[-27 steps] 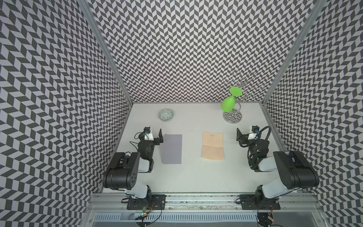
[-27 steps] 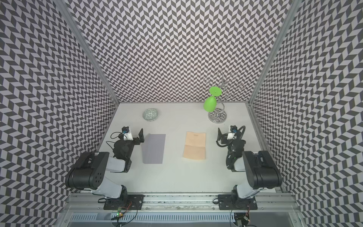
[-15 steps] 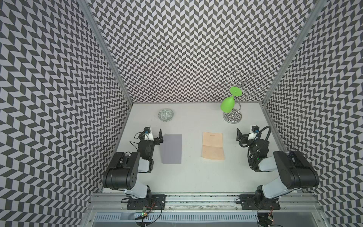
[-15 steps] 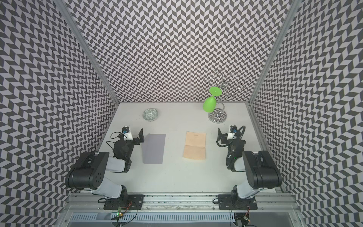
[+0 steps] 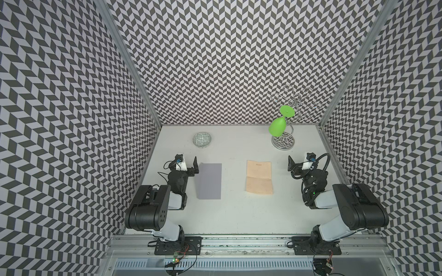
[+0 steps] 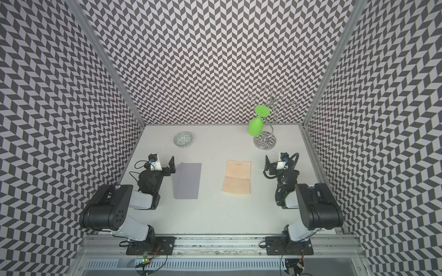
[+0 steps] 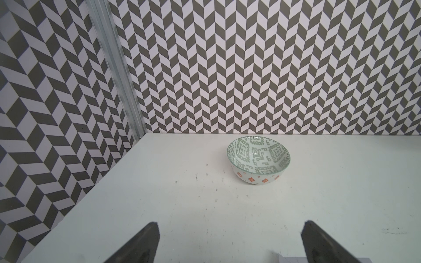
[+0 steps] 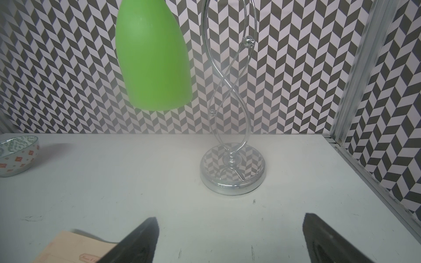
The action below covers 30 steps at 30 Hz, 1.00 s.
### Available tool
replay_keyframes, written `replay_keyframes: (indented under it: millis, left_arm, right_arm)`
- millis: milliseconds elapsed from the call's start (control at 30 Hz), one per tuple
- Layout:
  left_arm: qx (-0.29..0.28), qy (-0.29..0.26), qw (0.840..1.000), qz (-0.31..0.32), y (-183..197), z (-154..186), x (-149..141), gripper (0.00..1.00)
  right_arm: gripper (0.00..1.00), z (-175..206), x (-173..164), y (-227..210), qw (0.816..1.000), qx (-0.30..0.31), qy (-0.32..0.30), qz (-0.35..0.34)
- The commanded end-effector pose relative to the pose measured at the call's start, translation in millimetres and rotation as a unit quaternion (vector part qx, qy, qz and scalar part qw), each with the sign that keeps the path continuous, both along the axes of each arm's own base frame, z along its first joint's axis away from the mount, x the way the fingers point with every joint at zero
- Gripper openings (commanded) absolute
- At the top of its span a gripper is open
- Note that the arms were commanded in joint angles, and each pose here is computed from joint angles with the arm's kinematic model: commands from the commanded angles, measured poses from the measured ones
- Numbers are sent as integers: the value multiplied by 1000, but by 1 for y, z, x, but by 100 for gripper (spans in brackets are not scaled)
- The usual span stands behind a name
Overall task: Fold the letter paper in half and place it into the envelope
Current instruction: Fold the letter paper at the center of the board.
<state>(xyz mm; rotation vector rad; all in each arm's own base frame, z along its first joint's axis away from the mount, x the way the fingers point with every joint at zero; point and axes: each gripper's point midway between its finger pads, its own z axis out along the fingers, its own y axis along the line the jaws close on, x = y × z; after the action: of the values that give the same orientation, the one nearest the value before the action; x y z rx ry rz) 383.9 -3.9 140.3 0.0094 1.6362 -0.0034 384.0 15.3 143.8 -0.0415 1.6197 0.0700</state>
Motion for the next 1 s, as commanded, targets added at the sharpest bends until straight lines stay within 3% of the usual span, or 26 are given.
replay_keyframes:
  millis: [0,433,533,600,633,767,833,867,900,967]
  left_arm:
    - [2,-7,1000,-4,0,5,3,100]
    - [1,-8,1000,0,2,7,4,100]
    - [4,-2,1000,28,7,13,9,100]
    - [16,35,999,27,1,22,24,100]
    - [20,50,998,32,-1,31,33,100]
    - [10,45,999,3,-35,75,49,100]
    - [6,32,999,-38,-68,96,49,100]
    - [4,31,998,-58,-84,101,49,100]
    - [1,33,996,-79,-102,104,49,98]
    - [-9,50,991,-120,-136,105,51,76]
  right_arm:
    - [100,12,-1,-1,1000,4,-27,-5]
    - [100,12,-1,-2,1000,1,-26,-6]
    - [100,25,4,-20,994,4,-18,-103]
    - [100,38,25,-13,995,-1,30,-97]
    - [100,42,34,-10,994,13,61,-94]
    - [100,67,48,-10,984,105,84,-117]
    - [100,51,41,-33,944,245,90,-200]
    - [100,43,43,-26,937,278,117,-174]
    - [100,41,46,1,945,280,150,-77]
    - [100,32,41,26,934,300,191,-19]
